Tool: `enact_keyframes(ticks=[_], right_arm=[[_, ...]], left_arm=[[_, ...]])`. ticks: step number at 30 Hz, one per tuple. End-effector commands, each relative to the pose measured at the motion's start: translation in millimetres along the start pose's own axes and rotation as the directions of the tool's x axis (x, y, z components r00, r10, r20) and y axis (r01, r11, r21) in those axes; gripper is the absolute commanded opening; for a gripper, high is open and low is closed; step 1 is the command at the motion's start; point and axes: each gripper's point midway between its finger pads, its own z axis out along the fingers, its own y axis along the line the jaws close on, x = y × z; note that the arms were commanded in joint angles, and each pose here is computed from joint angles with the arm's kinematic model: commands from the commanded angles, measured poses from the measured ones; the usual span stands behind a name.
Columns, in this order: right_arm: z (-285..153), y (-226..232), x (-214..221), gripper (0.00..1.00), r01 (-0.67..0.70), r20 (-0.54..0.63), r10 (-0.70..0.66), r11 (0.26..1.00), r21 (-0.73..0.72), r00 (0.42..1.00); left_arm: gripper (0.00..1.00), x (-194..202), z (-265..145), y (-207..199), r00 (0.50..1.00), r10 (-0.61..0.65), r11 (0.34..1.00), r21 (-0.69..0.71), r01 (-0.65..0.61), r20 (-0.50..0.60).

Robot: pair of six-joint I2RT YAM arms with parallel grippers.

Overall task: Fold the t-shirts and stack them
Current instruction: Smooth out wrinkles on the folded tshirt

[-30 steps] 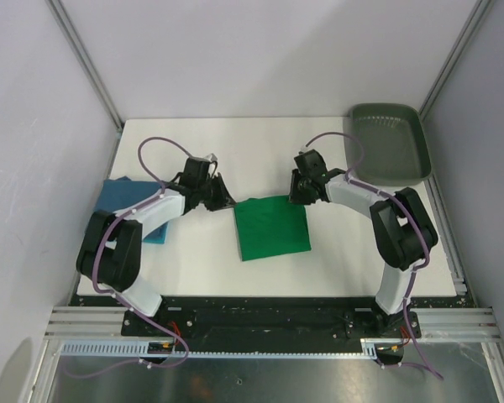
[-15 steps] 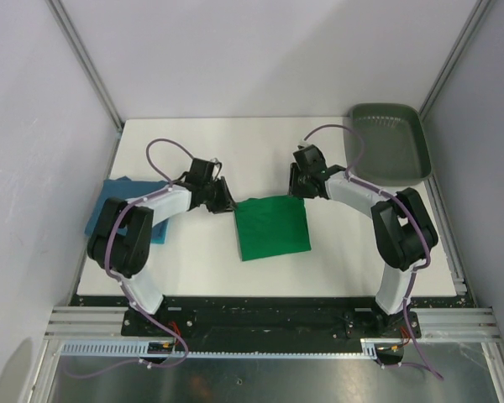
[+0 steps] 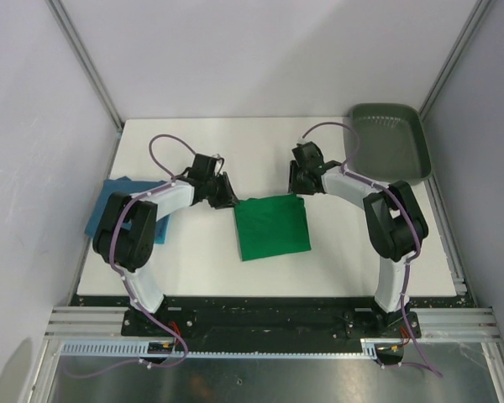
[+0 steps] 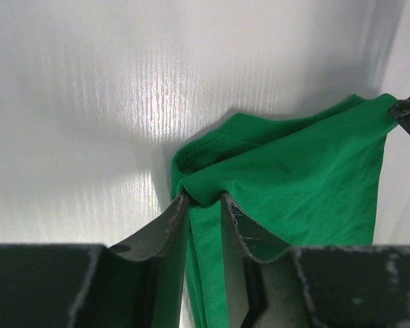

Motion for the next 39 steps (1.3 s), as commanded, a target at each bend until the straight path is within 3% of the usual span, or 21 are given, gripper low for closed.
enact_keyframes(ticks=[1,9,20,26,36,39], right_arm=[[0.5,4.4,-17.2,0.40,0.005,0.034,-0.005,1.000,-0.008,0.999],[1.4,4.9,-16.3,0.31,-0.007,0.025,0.007,1.000,-0.011,1.000],[-7.6,4.4,-17.6,0.08,-0.033,0.020,0.033,0.999,-0.007,0.999],[-14.9,3.4,-20.6,0.00,-0.041,0.027,0.041,0.999,0.000,0.999],[-31.7,0.9,-26.4,0.02,-0.059,0.048,0.057,0.998,0.025,0.997],[-31.6,-0.2,-25.0,0.27,-0.068,0.043,0.066,0.997,0.030,0.997]], left_arm=[[0.30,-15.5,0.5,-8.6,0.999,0.027,1.000,0.011,-0.028,0.037],[0.26,-15.9,8.5,-6.1,0.999,0.021,1.000,0.002,-0.021,0.028],[0.03,-18.0,4.7,-12.0,0.999,0.025,1.000,0.015,-0.025,0.036],[0.00,-14.7,4.3,-12.2,0.999,0.025,1.000,0.018,-0.025,0.029],[0.00,-17.4,-5.5,-18.1,0.998,0.035,0.999,0.029,-0.037,0.053],[0.00,-16.1,-5.3,-16.8,0.998,0.036,0.999,0.027,-0.037,0.050]])
